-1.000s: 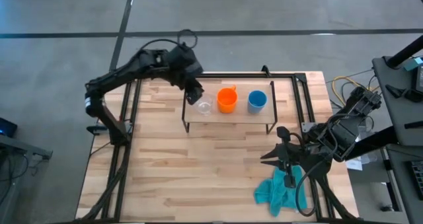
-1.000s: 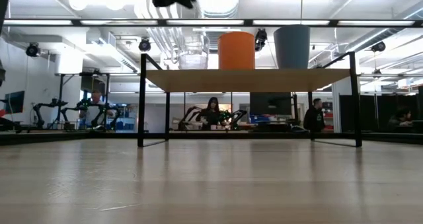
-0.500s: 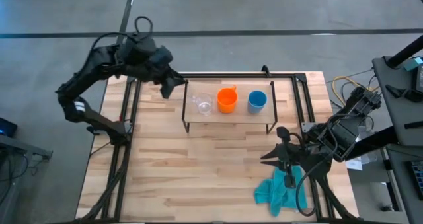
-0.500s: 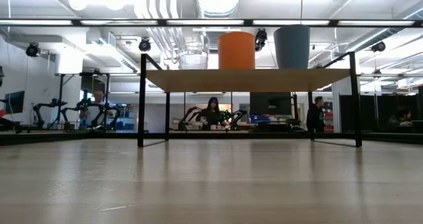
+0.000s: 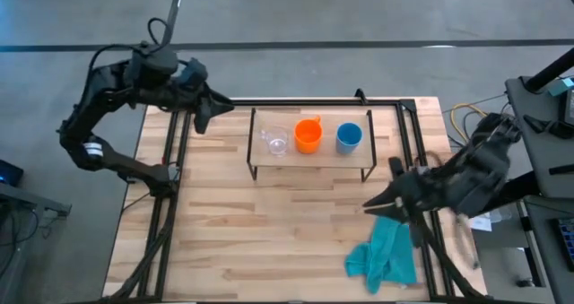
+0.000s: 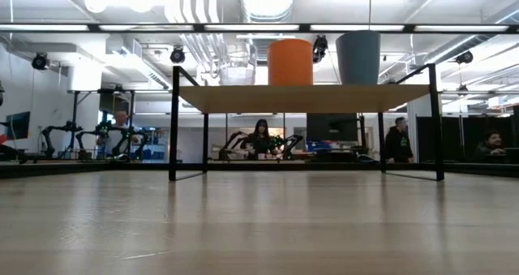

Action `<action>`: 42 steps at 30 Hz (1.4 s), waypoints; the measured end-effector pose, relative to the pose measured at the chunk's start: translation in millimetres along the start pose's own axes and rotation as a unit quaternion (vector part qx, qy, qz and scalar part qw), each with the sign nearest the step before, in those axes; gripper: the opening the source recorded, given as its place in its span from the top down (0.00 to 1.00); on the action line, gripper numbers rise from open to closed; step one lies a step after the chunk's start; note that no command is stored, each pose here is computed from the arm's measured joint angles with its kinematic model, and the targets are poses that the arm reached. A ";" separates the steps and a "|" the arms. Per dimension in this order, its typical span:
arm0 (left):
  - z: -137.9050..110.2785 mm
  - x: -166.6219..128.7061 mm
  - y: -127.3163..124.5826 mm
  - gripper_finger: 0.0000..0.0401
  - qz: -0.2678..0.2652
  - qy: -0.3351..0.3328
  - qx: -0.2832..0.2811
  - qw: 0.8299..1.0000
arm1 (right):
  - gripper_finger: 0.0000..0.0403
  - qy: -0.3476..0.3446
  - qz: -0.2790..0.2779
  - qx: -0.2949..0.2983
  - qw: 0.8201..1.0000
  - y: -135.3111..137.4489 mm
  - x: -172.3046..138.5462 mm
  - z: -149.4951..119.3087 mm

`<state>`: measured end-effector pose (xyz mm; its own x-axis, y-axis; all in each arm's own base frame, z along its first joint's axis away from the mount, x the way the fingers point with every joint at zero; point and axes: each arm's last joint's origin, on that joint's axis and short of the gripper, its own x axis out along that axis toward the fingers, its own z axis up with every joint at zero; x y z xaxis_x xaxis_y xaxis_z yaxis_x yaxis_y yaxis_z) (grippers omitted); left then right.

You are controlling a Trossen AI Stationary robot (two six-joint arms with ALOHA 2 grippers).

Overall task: Stack small to large cups/mugs on shelf
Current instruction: Return to Home Position

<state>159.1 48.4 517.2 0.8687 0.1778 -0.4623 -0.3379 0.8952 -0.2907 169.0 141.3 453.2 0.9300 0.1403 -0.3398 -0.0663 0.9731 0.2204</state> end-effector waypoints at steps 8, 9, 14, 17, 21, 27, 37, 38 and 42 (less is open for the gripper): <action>-14.3 -42.9 -0.2 0.78 -0.008 -0.029 0.003 1.000 | 0.87 -0.066 0.030 -0.047 0.996 -17.8 -47.6 29.8; -16.1 -48.6 -0.3 0.78 -0.010 -0.035 0.004 0.999 | 0.87 -0.073 0.032 -0.050 0.996 -21.2 -53.4 31.7; -26.8 -73.4 0.4 0.78 -0.017 -0.062 0.006 0.998 | 0.87 -0.104 0.043 -0.038 0.993 -41.0 -82.7 35.7; -33.2 -74.9 3.3 0.78 0.004 -0.065 0.005 0.998 | 0.87 -0.121 0.049 -0.027 0.991 -53.6 -99.7 35.7; -47.5 -79.0 7.5 0.78 0.012 -0.061 -0.009 0.998 | 0.87 -0.135 0.052 -0.030 0.989 -67.4 -116.2 32.8; -76.0 -82.1 16.0 0.78 0.023 -0.053 -0.025 0.998 | 0.87 -0.150 0.055 -0.029 0.987 -83.8 -132.6 24.6; -122.5 -86.1 29.2 0.78 -0.006 -0.138 -0.032 0.990 | 0.87 -0.157 0.043 0.018 0.986 -109.5 -142.8 -7.8; -127.8 -87.0 30.6 0.78 -0.008 -0.145 -0.033 0.989 | 0.87 -0.157 0.040 0.023 0.987 -111.3 -141.9 -12.2; -147.7 -85.2 36.6 0.78 -0.014 -0.150 -0.057 0.987 | 0.87 -0.163 0.042 0.031 0.985 -114.3 -134.3 -28.9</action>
<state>19.3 5.6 422.3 0.9404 0.2820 -0.1899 -0.3364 0.8526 -0.3998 41.3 16.6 447.2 0.9896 0.1437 -0.0077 -0.1351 0.9464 0.2935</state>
